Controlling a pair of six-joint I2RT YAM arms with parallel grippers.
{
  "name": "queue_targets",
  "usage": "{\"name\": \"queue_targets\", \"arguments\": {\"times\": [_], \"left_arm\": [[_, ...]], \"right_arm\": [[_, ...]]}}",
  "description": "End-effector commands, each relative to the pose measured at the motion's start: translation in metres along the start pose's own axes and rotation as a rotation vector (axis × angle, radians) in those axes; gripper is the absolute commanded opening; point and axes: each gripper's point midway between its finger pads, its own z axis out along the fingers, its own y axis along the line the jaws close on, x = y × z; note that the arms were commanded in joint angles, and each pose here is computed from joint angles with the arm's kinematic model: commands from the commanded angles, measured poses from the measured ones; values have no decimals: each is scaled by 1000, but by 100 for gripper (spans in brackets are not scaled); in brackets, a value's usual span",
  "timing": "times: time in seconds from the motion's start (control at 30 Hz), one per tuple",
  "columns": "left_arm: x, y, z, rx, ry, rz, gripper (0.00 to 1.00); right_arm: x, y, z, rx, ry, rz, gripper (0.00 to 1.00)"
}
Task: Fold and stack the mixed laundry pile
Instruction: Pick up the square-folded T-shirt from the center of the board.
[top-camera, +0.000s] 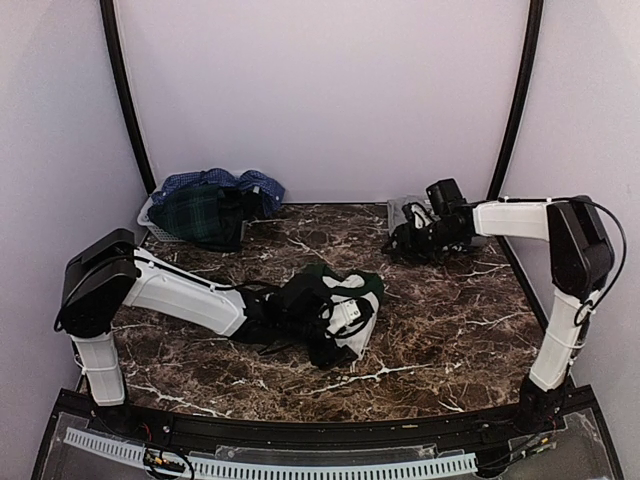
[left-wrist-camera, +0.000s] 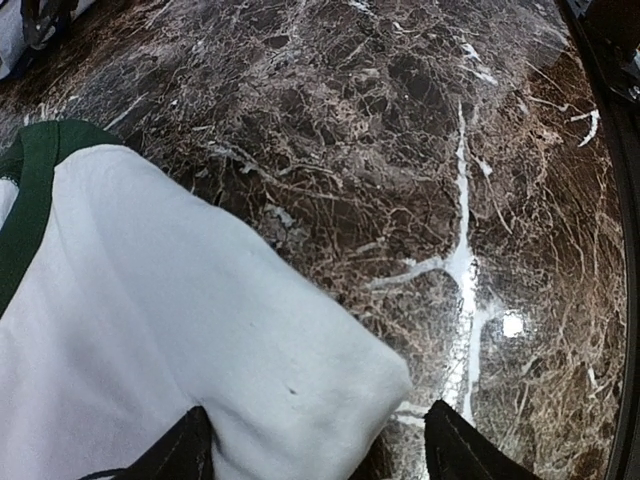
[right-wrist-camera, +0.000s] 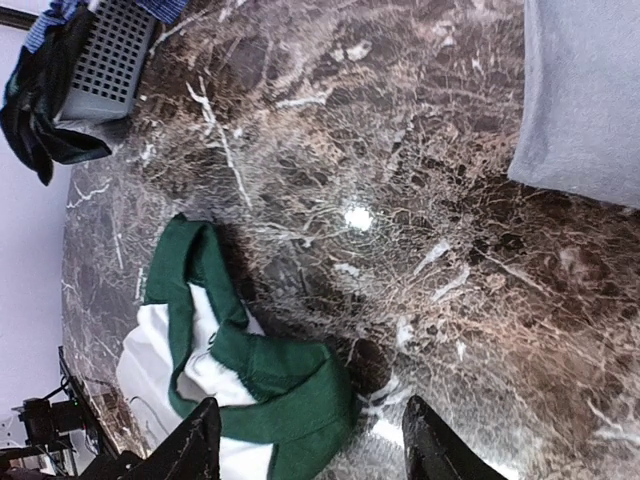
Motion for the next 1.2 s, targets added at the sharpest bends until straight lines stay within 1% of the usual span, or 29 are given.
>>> {"name": "queue_targets", "arguments": {"times": [0.0, 0.1, 0.2, 0.37, 0.5, 0.57, 0.7, 0.77, 0.8, 0.83, 0.87, 0.9, 0.93, 1.0, 1.07, 1.13, 1.17], "left_arm": [[-20, 1, -16, -41, 11, 60, 72], [-23, 5, -10, -75, 31, 71, 72], [-26, 8, 0, -88, 43, 62, 71], [-20, -5, 14, -53, 61, 95, 70], [-1, -22, 28, -7, 111, 137, 66], [13, -28, 35, 19, 155, 140, 63], [45, -37, 47, 64, 249, 131, 59], [54, -38, 50, 71, 275, 131, 53], [55, -37, 51, 65, 279, 128, 47], [55, -36, 51, 61, 280, 127, 43], [54, -35, 51, 55, 278, 122, 37], [51, -34, 51, 52, 271, 116, 34], [48, -34, 51, 49, 267, 112, 29], [40, -33, 52, 44, 242, 104, 23], [30, -33, 52, 41, 210, 94, 21], [21, -32, 52, 39, 184, 90, 22], [19, -32, 52, 40, 181, 96, 36]], "right_arm": [[4, 12, -38, -7, -51, 2, 59], [29, 17, -44, -72, -34, 50, 59], [55, 12, -47, -86, -22, 91, 59], [86, 12, -53, -140, 0, 145, 58], [106, 7, -55, -148, 13, 182, 57], [114, 9, -55, -169, 21, 199, 57], [131, 16, -48, -196, 51, 218, 57], [142, 19, -41, -205, 85, 235, 57], [144, 23, -37, -220, 87, 231, 57], [147, 26, -34, -227, 93, 236, 57], [148, 30, -30, -238, 97, 237, 57], [151, 33, -27, -246, 106, 246, 57], [154, 35, -23, -251, 114, 254, 57], [160, 40, -17, -254, 122, 275, 57], [165, 41, -10, -247, 128, 301, 57], [170, 42, -6, -248, 131, 337, 58], [171, 43, -5, -256, 131, 351, 58]]}}
